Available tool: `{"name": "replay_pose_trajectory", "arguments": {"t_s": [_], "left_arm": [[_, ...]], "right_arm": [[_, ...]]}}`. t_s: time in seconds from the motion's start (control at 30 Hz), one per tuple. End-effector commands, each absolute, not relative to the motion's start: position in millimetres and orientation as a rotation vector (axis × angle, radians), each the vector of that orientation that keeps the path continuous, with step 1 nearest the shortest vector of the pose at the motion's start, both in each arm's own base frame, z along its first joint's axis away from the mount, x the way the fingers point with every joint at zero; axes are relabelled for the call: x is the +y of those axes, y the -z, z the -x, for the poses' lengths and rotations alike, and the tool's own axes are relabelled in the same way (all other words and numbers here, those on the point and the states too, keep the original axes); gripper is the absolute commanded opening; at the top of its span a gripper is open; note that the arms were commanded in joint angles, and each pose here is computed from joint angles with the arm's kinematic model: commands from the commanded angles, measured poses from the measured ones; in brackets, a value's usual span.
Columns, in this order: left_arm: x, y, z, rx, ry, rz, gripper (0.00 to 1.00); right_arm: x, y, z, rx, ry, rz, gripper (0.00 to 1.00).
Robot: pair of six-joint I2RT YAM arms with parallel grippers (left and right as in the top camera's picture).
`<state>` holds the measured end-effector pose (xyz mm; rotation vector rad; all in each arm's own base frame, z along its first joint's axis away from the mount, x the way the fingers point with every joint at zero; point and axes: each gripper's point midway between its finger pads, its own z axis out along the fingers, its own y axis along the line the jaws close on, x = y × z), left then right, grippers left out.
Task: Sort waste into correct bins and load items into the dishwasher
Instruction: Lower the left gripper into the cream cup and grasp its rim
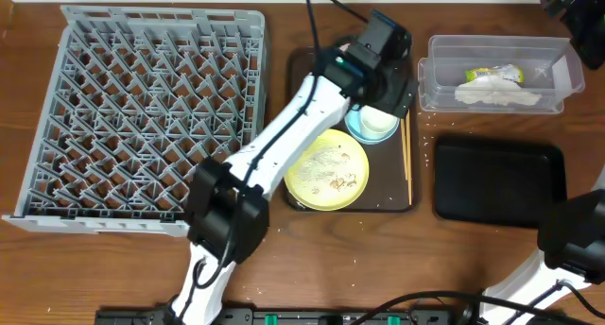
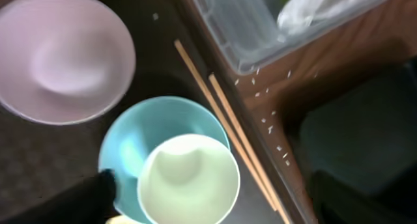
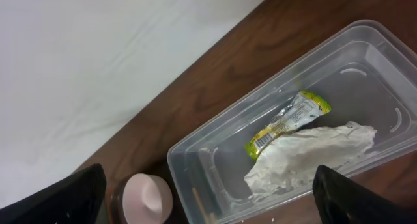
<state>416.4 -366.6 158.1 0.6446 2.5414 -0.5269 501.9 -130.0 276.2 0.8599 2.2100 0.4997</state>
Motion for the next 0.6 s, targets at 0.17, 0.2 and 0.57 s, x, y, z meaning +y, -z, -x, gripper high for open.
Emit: {"name": "replay_pose_trajectory", "arguments": {"t_s": [0.17, 0.2, 0.57], "left_arm": [[-384, -157, -398, 2.536, 0.512, -0.723, 0.71], [-383, -154, -394, 2.553, 0.506, -0.734, 0.68], [-389, -133, -374, 2.596, 0.489, -0.786, 0.64]], "right_arm": [[-134, -285, -498, 2.191, -0.49, -0.869, 0.99], [-134, -285, -498, 2.191, -0.49, -0.869, 0.99], [-134, -285, -498, 2.191, -0.49, -0.869, 0.99]]}}
